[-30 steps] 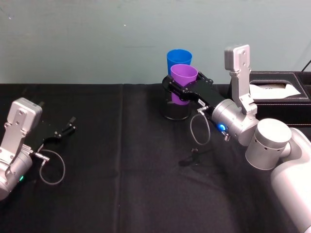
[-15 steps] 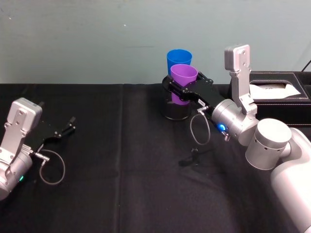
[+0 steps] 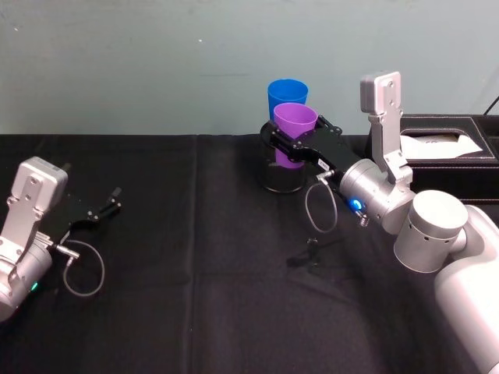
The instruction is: Pick up one cup with a gripper and tap it against the other cup.
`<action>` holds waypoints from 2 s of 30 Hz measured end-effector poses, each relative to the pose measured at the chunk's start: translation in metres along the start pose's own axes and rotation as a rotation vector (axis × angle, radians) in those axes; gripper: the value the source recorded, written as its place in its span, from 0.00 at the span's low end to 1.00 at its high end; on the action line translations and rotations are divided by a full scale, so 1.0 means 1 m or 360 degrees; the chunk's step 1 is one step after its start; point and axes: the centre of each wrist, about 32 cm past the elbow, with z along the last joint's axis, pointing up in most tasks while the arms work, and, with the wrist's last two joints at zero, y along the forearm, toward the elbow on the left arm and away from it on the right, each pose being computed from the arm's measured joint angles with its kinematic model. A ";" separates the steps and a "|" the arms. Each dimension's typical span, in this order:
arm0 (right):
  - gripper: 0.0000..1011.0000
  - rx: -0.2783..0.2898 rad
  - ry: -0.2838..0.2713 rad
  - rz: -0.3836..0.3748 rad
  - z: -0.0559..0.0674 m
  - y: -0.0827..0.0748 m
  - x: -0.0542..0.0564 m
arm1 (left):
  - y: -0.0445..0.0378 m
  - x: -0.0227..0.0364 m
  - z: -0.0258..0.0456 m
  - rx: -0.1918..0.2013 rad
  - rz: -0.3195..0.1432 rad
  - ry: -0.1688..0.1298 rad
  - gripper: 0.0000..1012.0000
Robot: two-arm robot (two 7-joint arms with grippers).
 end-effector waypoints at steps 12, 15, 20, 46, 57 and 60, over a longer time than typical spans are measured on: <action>0.72 0.0000 0.0000 0.0000 0.000 0.000 0.000 | 0.0000 0.0000 0.0000 0.0000 0.0000 0.0000 0.99; 0.72 0.0000 0.0000 0.0000 0.000 0.000 0.000 | 0.0000 0.0000 0.0000 0.0000 0.0000 0.0000 0.99; 0.72 0.0000 0.0000 0.0000 0.000 0.000 0.000 | 0.0000 0.0000 0.0000 0.0000 0.0000 0.0000 0.99; 0.72 0.0000 0.0000 0.0000 0.000 0.000 0.000 | 0.0000 0.0000 0.0000 0.0000 0.0000 0.0000 0.99; 0.72 0.0000 0.0000 0.0000 0.000 0.000 0.000 | 0.0000 0.0000 0.0000 0.0000 0.0000 0.0000 0.99; 0.72 0.0000 0.0000 0.0000 0.000 0.000 0.000 | 0.0000 0.0000 0.0000 0.0000 0.0000 0.0000 0.99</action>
